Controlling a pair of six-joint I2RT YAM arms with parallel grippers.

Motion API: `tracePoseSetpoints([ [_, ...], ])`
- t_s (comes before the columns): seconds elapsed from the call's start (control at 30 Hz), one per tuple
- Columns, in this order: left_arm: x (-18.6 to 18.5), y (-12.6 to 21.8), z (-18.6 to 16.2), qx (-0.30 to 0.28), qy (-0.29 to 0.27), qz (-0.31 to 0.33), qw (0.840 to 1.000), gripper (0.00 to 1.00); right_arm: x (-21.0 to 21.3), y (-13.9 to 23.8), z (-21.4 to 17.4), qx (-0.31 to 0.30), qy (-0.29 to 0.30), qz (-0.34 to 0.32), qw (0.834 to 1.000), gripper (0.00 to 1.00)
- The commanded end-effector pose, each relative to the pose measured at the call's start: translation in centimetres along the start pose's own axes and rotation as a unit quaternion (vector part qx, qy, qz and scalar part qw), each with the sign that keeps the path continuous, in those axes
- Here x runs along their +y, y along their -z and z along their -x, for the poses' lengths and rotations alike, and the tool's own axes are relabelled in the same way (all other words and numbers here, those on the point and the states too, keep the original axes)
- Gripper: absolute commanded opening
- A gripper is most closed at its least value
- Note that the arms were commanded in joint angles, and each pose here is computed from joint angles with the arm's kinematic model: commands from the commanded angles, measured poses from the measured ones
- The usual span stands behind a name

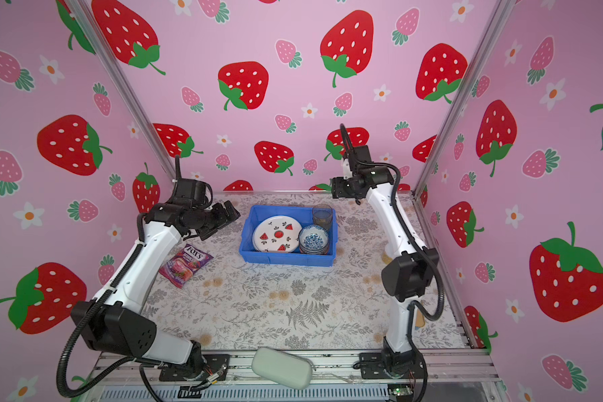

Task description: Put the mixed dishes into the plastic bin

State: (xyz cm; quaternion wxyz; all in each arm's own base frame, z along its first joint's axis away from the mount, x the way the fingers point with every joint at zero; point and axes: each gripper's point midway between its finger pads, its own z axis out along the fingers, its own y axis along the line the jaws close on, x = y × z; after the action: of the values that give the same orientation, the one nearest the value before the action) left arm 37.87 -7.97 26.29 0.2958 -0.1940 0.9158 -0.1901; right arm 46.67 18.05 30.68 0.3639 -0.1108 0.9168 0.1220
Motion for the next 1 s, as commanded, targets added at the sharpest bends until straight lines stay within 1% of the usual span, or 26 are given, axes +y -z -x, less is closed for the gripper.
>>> tracePoseSetpoints([
  [0.0,-1.4,1.8,0.8,-0.055,-0.047,-0.054,0.996,0.99,-2.4,1.6,-0.5,-0.025,-0.015,-0.003,1.000,0.82],
  [0.03,-1.7,2.1,0.7,-0.068,-0.060,-0.069,0.993,0.99,-3.4,2.1,-0.9,-0.035,-0.027,-0.010,0.999,0.99],
  [0.1,-2.1,2.8,0.7,-0.101,-0.092,-0.095,0.986,0.99,-5.1,3.1,-1.8,-0.057,-0.045,-0.026,0.997,0.99],
  [0.17,-2.5,3.5,0.0,-0.128,-0.140,-0.122,0.974,0.99,-6.8,4.1,-2.8,-0.079,-0.061,-0.052,0.994,0.99],
  [0.27,-1.5,3.8,-1.2,-0.164,-0.180,-0.129,0.961,0.99,-8.3,4.9,-4.4,-0.112,-0.072,-0.077,0.988,0.99],
  [0.33,0.2,3.6,-1.5,-0.195,-0.170,-0.108,0.960,0.99,-9.4,5.1,-5.5,-0.130,-0.077,-0.102,0.983,0.99],
  [0.37,1.4,3.4,-1.5,-0.213,-0.167,-0.086,0.959,0.99,-10.0,5.0,-6.2,-0.132,-0.078,-0.114,0.982,0.99],
  [0.47,4.0,2.7,-2.1,-0.240,-0.199,-0.035,0.949,1.00,-10.9,3.9,-7.8,-0.125,-0.065,-0.132,0.981,0.99],
  [0.53,5.5,2.1,-2.2,-0.258,-0.227,-0.003,0.939,0.99,-11.3,3.1,-8.7,-0.118,-0.061,-0.139,0.981,0.99],
  [0.57,6.3,1.8,-2.2,-0.271,-0.229,0.015,0.935,0.99,-11.2,2.6,-8.9,-0.124,-0.050,-0.131,0.982,0.99],
  [0.6,6.9,1.6,-2.1,-0.283,-0.230,0.028,0.931,0.99,-11.0,2.1,-9.1,-0.132,-0.030,-0.121,0.983,0.99],
  [0.63,7.5,1.5,-1.8,-0.300,-0.239,0.042,0.922,0.99,-10.8,1.7,-9.3,-0.146,-0.011,-0.116,0.982,0.99],
  [0.67,8.0,1.3,-1.6,-0.316,-0.246,0.054,0.915,0.99,-11.1,1.4,-9.7,-0.159,-0.006,-0.119,0.980,0.99],
  [0.7,8.5,0.9,-1.6,-0.322,-0.245,0.063,0.912,1.00,-11.4,1.3,-10.2,-0.170,-0.009,-0.127,0.977,0.99],
  [0.77,9.9,-0.3,-1.5,-0.323,-0.222,0.081,0.916,0.99,-12.4,1.4,-10.8,-0.207,-0.018,-0.153,0.966,0.99],
  [0.83,10.7,-1.9,-1.7,-0.305,-0.231,0.087,0.920,0.99,-13.0,1.6,-11.5,-0.235,-0.013,-0.168,0.957,0.99],
  [0.87,11.1,-2.6,-1.8,-0.299,-0.237,0.096,0.919,0.99,-13.1,1.6,-11.7,-0.243,-0.006,-0.172,0.955,0.99],
  [0.9,11.6,-3.1,-1.7,-0.307,-0.232,0.104,0.917,0.99,-13.2,1.4,-11.9,-0.246,0.006,-0.176,0.953,0.99],
  [0.93,12.0,-3.7,-1.7,-0.314,-0.229,0.109,0.915,0.99,-13.4,1.1,-12.2,-0.244,0.018,-0.184,0.952,0.99],
  [0.97,12.4,-4.2,-1.7,-0.317,-0.231,0.112,0.913,0.99,-13.9,0.8,-12.7,-0.236,0.017,-0.195,0.952,0.99],
])
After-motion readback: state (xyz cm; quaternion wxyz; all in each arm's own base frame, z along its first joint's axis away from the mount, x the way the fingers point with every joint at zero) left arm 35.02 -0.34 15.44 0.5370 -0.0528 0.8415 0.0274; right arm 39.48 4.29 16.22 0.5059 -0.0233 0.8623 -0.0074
